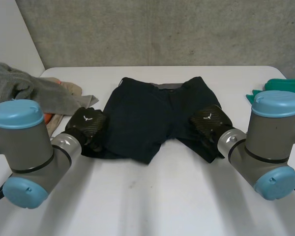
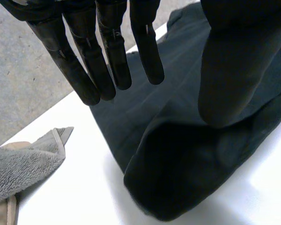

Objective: Fold the laundry.

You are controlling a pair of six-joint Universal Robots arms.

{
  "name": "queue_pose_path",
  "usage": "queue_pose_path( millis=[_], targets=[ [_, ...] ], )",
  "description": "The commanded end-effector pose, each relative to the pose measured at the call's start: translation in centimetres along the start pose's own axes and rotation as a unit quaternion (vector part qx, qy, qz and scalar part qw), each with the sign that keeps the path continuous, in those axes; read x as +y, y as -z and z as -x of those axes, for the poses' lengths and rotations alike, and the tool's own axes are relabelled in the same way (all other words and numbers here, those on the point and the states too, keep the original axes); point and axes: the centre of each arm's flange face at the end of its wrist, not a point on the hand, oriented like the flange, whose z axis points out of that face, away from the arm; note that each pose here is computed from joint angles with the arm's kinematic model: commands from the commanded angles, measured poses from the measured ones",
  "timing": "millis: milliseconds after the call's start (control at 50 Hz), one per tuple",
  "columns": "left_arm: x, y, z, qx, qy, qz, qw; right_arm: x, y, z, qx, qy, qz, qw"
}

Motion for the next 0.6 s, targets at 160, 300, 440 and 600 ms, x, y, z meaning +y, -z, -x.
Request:
queue_pose_path(
  millis=[160, 300, 440, 600],
  targets=[
    [0.6, -3.6, 2.2, -0.063, -0.068, 0.024, 0.995, 0.3, 0.4, 0.5, -0.014, -0.024, 0.022, 0.999],
    [-1.9, -4.4, 3.6, -0.102, -0.076, -0.013, 0.992, -0.8, 3.0, 3.5, -0.077, -0.070, 0.069, 0.992],
    [-7.3, -6.4, 9.9, -0.196, -0.086, -0.095, 0.972, -7.1, 6.2, 7.6, -0.135, -0.187, 0.000, 0.973],
    [-11.5, -9.6, 12.1, -0.229, -0.089, -0.142, 0.959, -11.7, 3.8, 13.3, -0.195, -0.264, -0.088, 0.941]
  ],
)
